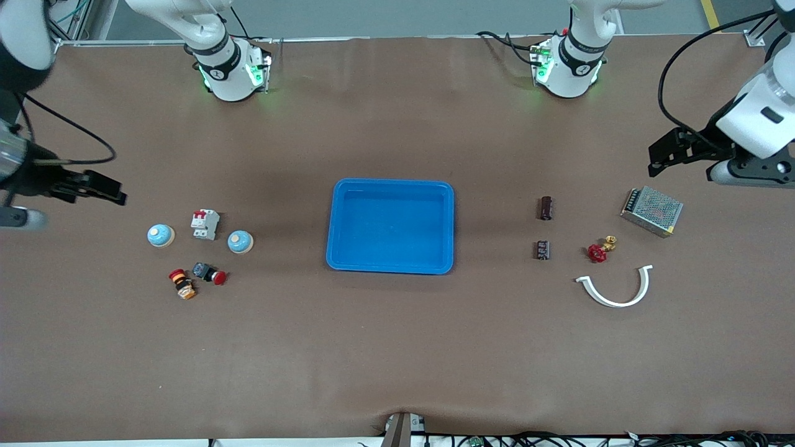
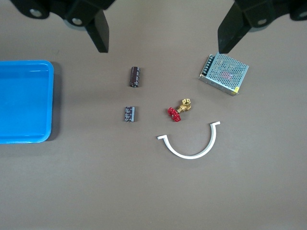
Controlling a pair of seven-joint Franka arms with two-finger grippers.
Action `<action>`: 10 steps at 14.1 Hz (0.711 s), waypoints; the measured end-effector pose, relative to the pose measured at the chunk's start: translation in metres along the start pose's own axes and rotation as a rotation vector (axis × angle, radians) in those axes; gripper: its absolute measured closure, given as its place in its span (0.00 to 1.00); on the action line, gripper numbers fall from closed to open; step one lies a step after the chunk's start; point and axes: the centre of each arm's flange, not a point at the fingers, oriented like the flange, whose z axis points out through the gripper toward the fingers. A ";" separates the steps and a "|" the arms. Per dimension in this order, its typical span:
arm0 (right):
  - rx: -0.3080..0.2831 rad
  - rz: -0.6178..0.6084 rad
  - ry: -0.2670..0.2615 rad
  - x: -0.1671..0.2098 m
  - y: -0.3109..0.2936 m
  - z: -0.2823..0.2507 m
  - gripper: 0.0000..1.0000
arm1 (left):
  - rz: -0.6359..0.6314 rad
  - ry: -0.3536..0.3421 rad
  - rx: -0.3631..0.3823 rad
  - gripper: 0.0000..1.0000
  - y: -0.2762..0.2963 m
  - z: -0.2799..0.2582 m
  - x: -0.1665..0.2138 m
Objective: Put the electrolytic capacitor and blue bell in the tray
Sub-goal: 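Reach the right gripper to the blue bell while the left gripper reaches capacitor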
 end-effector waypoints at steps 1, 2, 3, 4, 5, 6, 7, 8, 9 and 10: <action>-0.003 0.010 -0.004 0.001 -0.014 0.012 0.00 | 0.003 -0.004 0.000 0.00 0.002 0.008 0.001; -0.005 0.017 -0.008 0.002 -0.025 0.026 0.00 | 0.007 -0.008 0.000 0.00 0.005 0.015 0.002; -0.008 0.019 -0.013 0.002 -0.035 0.042 0.00 | 0.009 -0.014 -0.001 0.00 0.009 0.023 0.002; -0.010 0.022 -0.016 0.003 -0.043 0.057 0.00 | 0.006 -0.017 -0.001 0.00 0.013 0.030 0.002; -0.012 0.026 -0.018 0.003 -0.048 0.072 0.00 | 0.002 -0.013 -0.002 0.00 0.018 0.038 0.003; -0.014 0.027 -0.021 0.003 -0.051 0.086 0.00 | -0.004 -0.009 -0.002 0.00 0.024 0.046 0.004; -0.014 0.029 -0.019 0.002 -0.052 0.097 0.00 | -0.007 -0.013 -0.003 0.00 0.030 0.056 0.003; -0.014 0.032 -0.013 0.002 -0.052 0.106 0.00 | -0.007 -0.021 -0.002 0.00 0.036 0.065 0.002; -0.013 0.034 -0.008 0.002 -0.050 0.117 0.00 | -0.008 -0.027 -0.002 0.00 0.039 0.074 0.001; -0.013 0.036 -0.004 0.002 -0.049 0.128 0.00 | -0.009 -0.030 -0.001 0.00 0.042 0.082 0.000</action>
